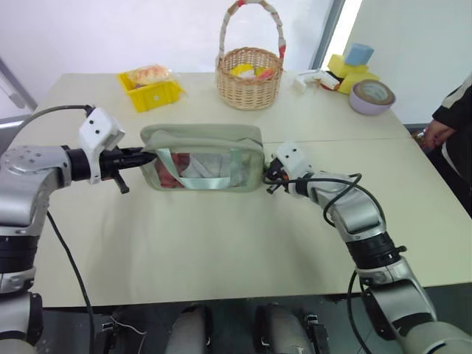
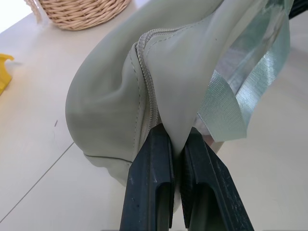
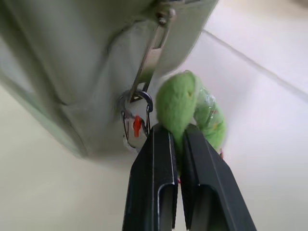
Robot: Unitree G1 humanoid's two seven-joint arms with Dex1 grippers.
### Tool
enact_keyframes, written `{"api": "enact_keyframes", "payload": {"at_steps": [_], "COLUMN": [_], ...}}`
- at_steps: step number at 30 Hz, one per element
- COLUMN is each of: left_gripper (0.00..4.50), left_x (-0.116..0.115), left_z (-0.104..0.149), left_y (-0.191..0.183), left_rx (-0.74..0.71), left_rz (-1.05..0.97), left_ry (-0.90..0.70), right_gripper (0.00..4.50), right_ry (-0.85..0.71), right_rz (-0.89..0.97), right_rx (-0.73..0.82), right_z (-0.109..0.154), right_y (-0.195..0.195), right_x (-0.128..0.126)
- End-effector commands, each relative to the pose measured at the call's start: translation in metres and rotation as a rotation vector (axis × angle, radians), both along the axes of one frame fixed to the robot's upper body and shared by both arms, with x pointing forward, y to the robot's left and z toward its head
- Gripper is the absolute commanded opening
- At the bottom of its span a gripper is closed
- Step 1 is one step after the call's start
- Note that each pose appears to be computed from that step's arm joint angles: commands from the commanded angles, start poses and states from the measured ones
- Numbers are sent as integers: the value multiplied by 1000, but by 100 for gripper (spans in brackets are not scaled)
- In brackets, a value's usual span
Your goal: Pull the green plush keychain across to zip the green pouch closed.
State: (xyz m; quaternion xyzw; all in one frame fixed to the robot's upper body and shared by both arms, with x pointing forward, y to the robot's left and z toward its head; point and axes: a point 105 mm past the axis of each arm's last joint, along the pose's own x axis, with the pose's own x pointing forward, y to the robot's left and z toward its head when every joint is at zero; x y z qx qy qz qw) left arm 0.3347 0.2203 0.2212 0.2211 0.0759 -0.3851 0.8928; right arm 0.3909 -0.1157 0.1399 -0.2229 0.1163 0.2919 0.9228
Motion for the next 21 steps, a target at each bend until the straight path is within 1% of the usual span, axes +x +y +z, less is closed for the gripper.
{"api": "enact_keyframes", "payload": {"at_steps": [1, 3, 4, 6, 9, 10, 11, 14, 16, 19, 21], "left_gripper": [0, 79, 108, 211, 365, 416, 446, 446, 446, 446, 446], "left_x": [-1, 0, -2, -5, -10, -12, -14, -22, -27, -30, -30], "left_z": [5, 9, 13, 22, 31, 33, 34, 38, 39, 45, 45], "left_y": [2, 2, 4, 9, 23, 28, 33, 45, 49, 47, 44], "left_rx": [1, -22, -44, -71, -91, -87, -83, -78, -74, -116, -111], "left_rz": [12, 16, 14, 14, 39, 54, 68, 125, 137, 134, 131], "left_ry": [-31, -35, -30, -23, -9, -8, -6, 13, 22, 6, -5], "right_gripper": [37, 105, 145, 255, 419, 450, 450, 450, 450, 450, 450], "right_ry": [-80, -60, -52, -32, -13, -12, -13, -23, -23, -41, -45], "right_rz": [-4, 37, 70, 164, 289, 325, 353, 442, 480, 459, 444], "right_rx": [36, 113, 145, 171, 135, 115, 101, 85, 97, 101, 107], "right_z": [35, 50, 63, 86, 107, 112, 116, 131, 137, 138, 136], "right_y": [-14, -14, -16, -20, -26, -28, -28, -21, -16, -13, -11], "right_x": [10, 7, 3, -10, -32, -40, -46, -65, -74, -73, -71]}}
